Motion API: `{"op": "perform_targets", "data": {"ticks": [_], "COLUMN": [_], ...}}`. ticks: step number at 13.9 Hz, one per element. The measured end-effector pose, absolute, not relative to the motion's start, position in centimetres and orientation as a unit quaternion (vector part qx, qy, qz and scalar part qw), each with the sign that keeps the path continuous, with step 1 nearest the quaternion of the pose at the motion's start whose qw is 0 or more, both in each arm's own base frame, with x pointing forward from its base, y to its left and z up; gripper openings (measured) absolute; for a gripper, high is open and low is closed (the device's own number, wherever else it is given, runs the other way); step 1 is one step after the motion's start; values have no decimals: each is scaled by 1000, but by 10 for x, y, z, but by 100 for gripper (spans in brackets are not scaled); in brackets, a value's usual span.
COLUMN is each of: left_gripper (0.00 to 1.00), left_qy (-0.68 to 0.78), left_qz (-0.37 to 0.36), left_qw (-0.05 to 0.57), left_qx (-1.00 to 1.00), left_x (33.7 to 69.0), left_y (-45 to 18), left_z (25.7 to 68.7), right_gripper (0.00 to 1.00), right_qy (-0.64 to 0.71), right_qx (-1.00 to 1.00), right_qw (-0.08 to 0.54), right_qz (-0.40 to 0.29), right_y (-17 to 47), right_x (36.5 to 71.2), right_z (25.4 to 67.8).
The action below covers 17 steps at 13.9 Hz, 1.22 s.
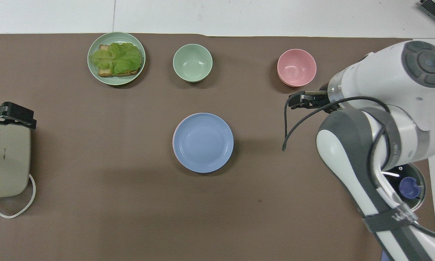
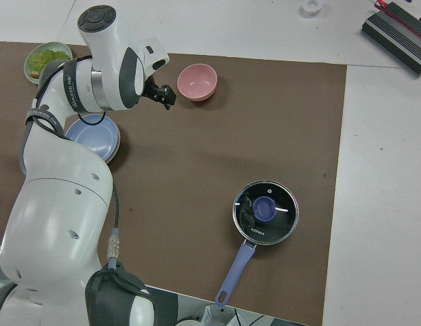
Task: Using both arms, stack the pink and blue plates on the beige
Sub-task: 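Open the right gripper and withdraw it to the rest pose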
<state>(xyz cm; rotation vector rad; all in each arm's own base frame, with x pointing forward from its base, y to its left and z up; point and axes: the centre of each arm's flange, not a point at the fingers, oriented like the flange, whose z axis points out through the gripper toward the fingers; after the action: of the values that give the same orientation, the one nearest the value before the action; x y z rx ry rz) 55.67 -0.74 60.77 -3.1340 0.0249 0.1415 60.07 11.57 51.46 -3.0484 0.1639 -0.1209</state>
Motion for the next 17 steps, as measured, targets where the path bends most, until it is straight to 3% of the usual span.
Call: {"op": "perform_targets", "data": {"ticks": [6,10,17], "left_gripper": [100,100,100], "left_qy": [8,8,8], "left_qz": [45,45,45], "left_qw": [2,2,2], "left_qx": [-999,-999,-999], "left_x": [557,557,557], "left_y": [-7,-7,-7], "left_z": [608,608,608], "right_gripper": [100,100,100], "right_qy": [73,73,71], "right_qx": [-997,-997,-997], "right_qw": [17,8,0], "right_qz": [-34,-22,-25], "right_y": [30,-16,-21], "right_x": [575,560,533], "right_z": [573,591,641]}}
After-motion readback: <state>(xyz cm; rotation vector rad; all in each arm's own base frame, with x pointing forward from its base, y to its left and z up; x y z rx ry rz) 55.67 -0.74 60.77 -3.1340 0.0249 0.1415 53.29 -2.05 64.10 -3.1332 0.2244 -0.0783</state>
